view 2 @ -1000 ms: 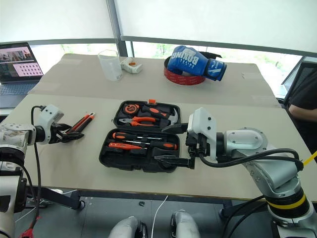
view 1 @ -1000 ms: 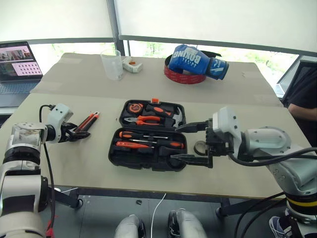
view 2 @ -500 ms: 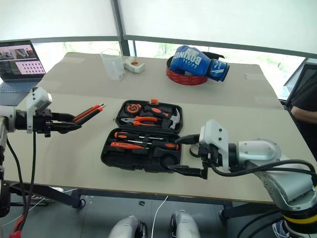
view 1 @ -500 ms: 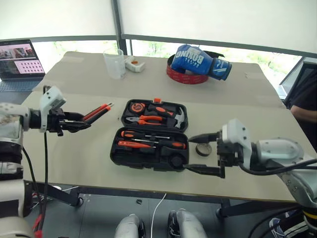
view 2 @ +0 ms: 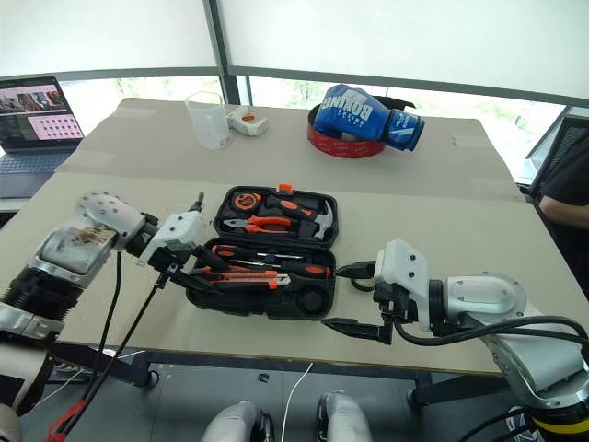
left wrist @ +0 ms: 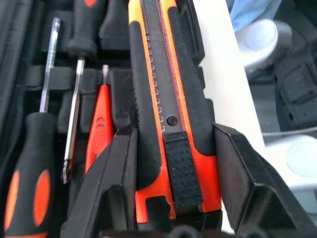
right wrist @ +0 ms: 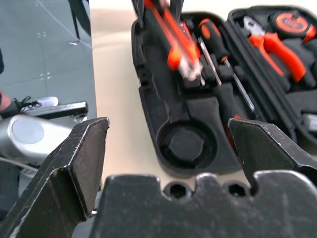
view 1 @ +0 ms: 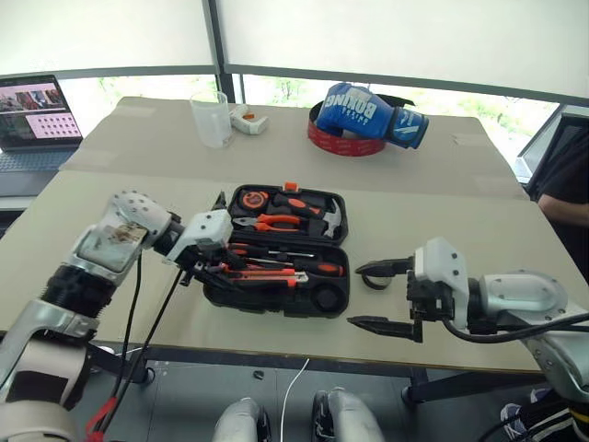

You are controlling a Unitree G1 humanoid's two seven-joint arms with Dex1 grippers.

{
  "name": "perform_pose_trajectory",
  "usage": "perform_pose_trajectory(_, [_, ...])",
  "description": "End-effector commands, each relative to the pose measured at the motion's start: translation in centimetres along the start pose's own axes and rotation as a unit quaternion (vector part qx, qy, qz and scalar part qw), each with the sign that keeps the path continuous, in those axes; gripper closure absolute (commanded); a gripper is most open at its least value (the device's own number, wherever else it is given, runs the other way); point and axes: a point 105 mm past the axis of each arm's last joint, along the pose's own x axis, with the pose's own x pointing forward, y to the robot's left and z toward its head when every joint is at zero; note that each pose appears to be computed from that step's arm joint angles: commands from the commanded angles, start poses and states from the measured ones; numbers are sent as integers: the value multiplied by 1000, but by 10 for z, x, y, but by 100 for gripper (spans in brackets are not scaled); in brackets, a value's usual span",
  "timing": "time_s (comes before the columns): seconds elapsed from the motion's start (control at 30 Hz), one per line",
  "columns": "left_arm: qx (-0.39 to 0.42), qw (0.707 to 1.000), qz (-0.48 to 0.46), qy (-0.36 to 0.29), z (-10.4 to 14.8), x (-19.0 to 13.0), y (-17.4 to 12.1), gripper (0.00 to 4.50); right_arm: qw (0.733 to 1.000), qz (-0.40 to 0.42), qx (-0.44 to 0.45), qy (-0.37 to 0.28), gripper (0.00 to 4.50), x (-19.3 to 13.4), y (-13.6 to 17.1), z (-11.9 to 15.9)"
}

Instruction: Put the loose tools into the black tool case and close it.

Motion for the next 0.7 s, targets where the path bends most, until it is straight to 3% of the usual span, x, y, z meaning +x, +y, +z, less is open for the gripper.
perform_pose_trajectory(0.03, [15,1000,-14,6,2,0,0,276,1000,-17,-4,-14,0,-3,1,7])
perform_pose_trajectory(0.47, [29,997,-45,47,-8,18,4,276,998,-49,13,-25,0,-5,-6,9])
perform_pose_trajectory(0.53, [19,998,-46,32,-3,19,4,176,998,-50,16,-26,0,-6,-6,9])
perform_pose_trajectory(0.57, [17,999,-45,24,1,18,4,156,998,-50,17,-26,0,-6,-6,9])
perform_pose_trajectory(0.7, [15,999,-40,0,16,11,4,4,999,-44,18,-24,0,-6,-4,9])
